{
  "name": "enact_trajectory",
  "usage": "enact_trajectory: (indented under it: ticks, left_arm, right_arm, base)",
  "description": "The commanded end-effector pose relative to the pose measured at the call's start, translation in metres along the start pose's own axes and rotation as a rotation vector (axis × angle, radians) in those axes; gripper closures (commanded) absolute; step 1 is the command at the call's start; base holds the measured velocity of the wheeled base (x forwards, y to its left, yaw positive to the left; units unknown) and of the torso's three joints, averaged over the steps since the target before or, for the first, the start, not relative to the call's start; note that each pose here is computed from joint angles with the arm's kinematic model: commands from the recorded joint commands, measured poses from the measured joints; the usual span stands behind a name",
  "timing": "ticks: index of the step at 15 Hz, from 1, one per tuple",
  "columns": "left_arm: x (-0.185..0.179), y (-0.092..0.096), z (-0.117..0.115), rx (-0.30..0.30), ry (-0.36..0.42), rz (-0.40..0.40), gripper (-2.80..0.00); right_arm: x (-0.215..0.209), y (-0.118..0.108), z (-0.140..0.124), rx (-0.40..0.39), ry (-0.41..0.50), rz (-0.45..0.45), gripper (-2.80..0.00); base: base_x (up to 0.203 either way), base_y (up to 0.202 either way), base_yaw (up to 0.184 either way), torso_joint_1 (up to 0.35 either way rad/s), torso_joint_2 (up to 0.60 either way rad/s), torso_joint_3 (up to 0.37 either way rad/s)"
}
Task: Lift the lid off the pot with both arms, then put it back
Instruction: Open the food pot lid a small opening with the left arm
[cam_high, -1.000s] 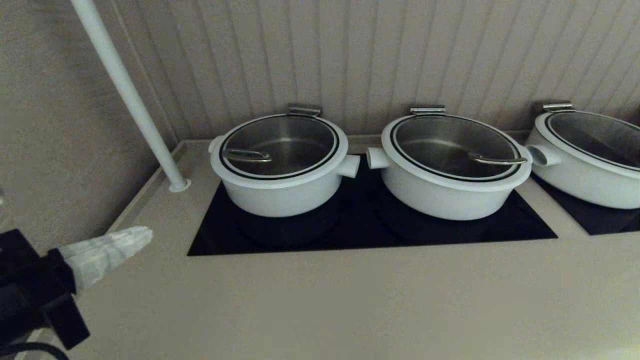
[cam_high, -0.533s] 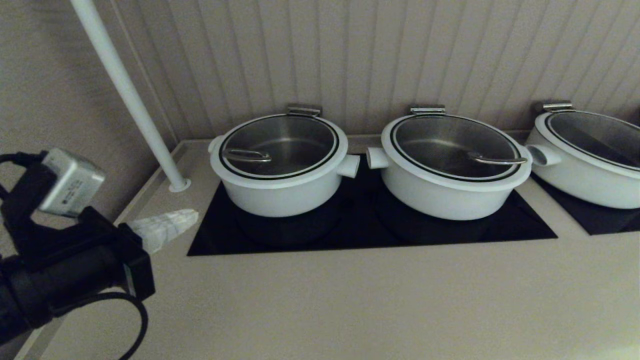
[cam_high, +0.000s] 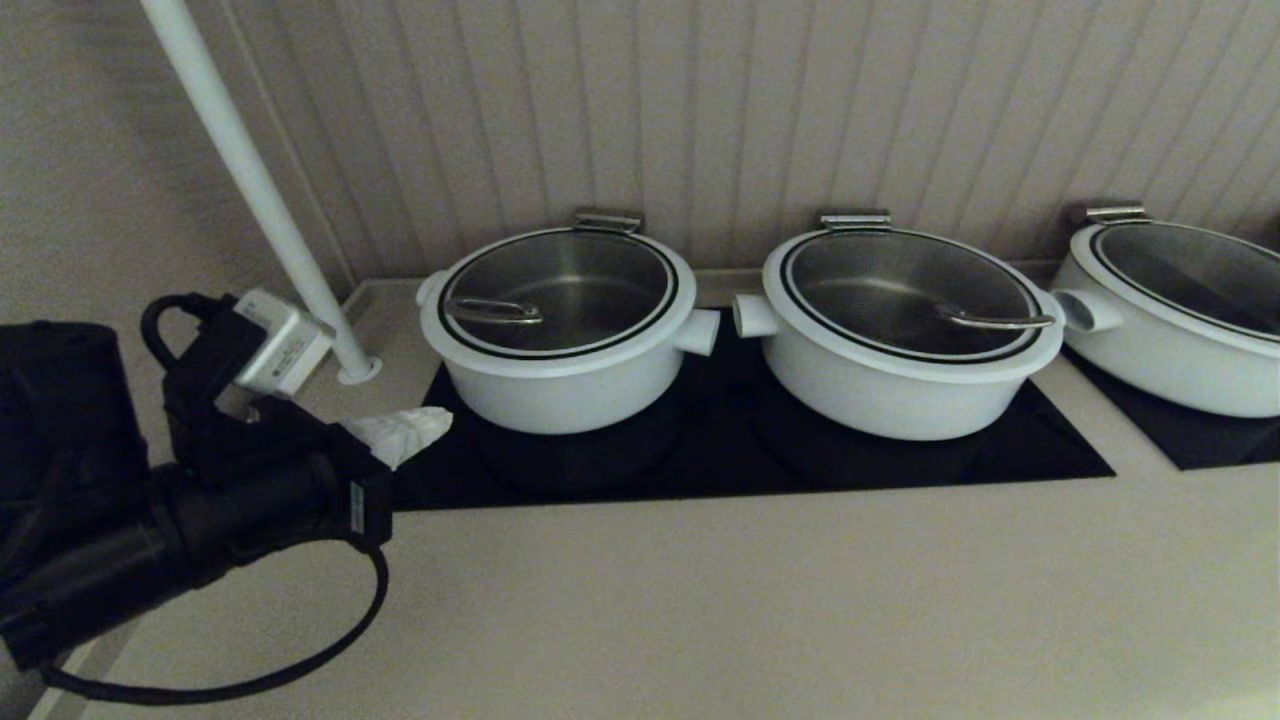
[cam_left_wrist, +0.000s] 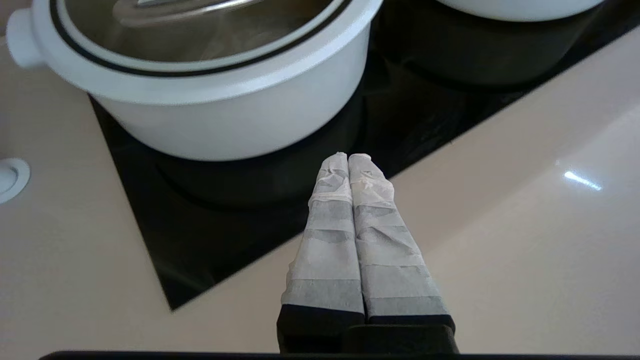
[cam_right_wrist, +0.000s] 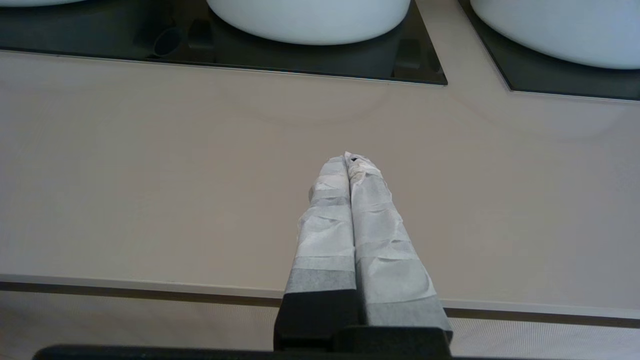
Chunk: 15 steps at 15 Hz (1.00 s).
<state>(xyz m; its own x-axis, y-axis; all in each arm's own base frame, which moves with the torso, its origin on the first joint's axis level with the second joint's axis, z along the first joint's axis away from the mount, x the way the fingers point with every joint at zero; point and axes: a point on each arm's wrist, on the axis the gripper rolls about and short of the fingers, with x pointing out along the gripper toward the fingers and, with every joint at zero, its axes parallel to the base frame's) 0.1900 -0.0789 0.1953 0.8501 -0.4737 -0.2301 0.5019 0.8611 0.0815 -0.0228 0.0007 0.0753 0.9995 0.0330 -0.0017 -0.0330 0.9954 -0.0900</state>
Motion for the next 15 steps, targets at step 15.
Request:
enact_trajectory:
  ticks: [15]
  left_arm:
    - [0.081, 0.011, 0.005, -0.008, 0.001, 0.008, 0.0]
  right_arm:
    - [0.0, 0.0, 0.0, -0.003, 0.001, 0.005, 0.0]
  base:
    - [0.0, 0.0, 0.0, 0.0, 0.0, 0.0]
